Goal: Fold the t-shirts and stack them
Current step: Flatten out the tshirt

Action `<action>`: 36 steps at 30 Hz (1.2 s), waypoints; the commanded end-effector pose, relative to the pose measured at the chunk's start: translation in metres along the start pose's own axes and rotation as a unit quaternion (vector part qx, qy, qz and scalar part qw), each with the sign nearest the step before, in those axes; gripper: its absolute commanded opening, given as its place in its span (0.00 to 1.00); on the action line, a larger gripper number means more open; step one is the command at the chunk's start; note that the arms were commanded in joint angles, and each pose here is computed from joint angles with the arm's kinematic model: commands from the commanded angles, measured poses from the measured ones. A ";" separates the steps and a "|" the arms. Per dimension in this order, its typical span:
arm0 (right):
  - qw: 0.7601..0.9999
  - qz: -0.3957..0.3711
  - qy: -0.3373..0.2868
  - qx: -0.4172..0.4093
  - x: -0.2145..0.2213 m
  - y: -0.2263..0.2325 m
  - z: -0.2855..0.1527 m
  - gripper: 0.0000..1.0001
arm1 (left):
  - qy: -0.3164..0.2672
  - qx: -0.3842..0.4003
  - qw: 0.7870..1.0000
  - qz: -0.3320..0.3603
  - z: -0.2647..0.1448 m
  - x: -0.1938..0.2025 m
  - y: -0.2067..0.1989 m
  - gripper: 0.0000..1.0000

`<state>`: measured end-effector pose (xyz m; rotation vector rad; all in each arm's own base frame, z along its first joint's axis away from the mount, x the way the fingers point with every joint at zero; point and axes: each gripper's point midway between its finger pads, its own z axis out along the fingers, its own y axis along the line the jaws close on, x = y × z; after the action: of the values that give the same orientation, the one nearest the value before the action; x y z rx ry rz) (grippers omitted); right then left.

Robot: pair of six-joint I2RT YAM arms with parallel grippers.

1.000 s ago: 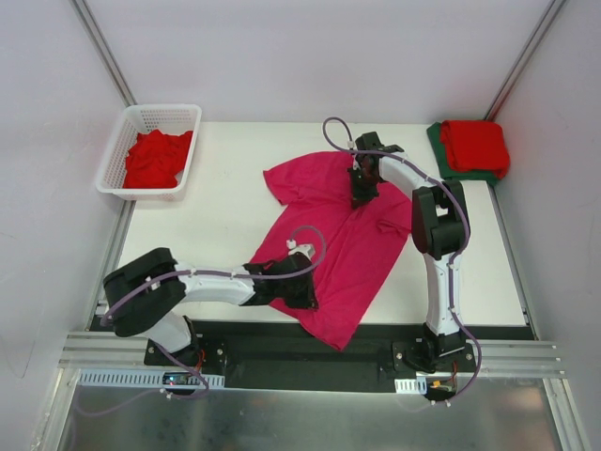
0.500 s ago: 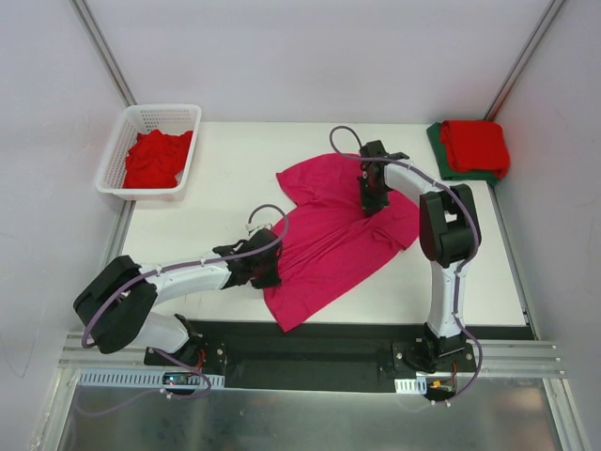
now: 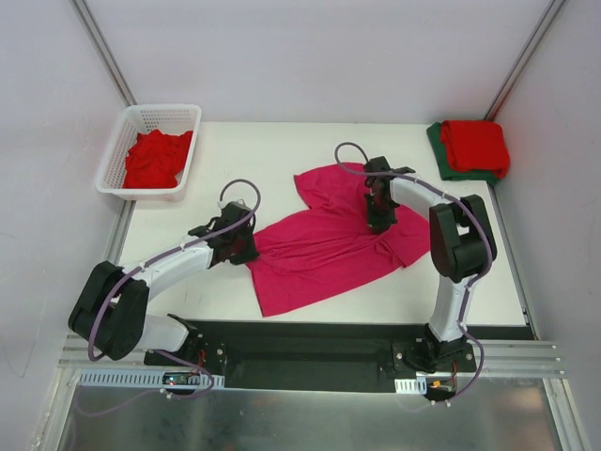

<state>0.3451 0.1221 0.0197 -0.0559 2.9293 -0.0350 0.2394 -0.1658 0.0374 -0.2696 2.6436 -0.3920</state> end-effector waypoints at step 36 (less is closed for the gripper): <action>0.977 -0.055 -0.188 -0.087 -0.136 0.068 -0.050 0.01 | -0.020 0.092 0.981 0.170 -0.019 0.049 -0.101 0.00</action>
<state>0.4464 0.1992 0.1134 -0.2188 2.5044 0.1417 0.2060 -0.2620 0.0990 0.2794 2.4748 -0.5750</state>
